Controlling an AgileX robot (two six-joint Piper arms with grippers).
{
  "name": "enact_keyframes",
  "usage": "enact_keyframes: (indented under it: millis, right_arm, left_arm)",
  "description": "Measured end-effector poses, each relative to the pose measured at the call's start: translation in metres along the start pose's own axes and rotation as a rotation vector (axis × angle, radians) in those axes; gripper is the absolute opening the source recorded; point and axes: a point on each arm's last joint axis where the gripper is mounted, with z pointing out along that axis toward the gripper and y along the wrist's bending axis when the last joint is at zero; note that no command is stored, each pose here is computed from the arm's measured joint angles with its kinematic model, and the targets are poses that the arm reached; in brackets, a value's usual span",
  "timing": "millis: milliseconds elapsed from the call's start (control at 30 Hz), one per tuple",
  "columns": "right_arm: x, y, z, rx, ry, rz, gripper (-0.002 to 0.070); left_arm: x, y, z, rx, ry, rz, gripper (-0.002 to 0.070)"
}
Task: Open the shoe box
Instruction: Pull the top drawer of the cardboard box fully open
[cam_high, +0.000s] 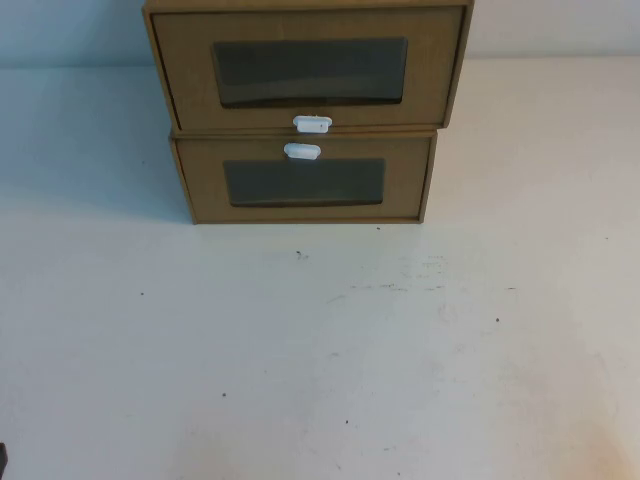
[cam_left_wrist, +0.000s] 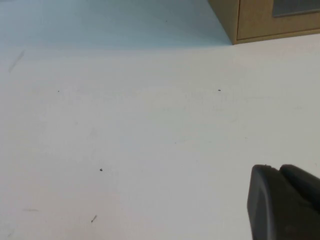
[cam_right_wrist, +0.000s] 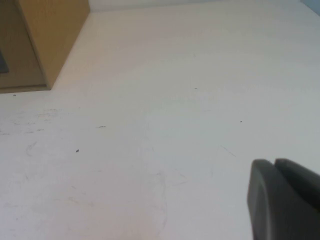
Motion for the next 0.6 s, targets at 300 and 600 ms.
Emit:
enact_keyframes:
  millis: [300,600]
  right_arm:
    - [0.0000,0.0008,0.0000,-0.008,0.000,0.024,-0.0013]
    - [0.0000,0.0011,0.0000,-0.012,0.000,0.034,-0.0013]
  left_arm:
    - [-0.0001,0.0007,0.0000,-0.008,-0.001,0.020,-0.0004]
    - [0.0000,0.0022,0.0000,-0.024,0.000,0.058,-0.0004]
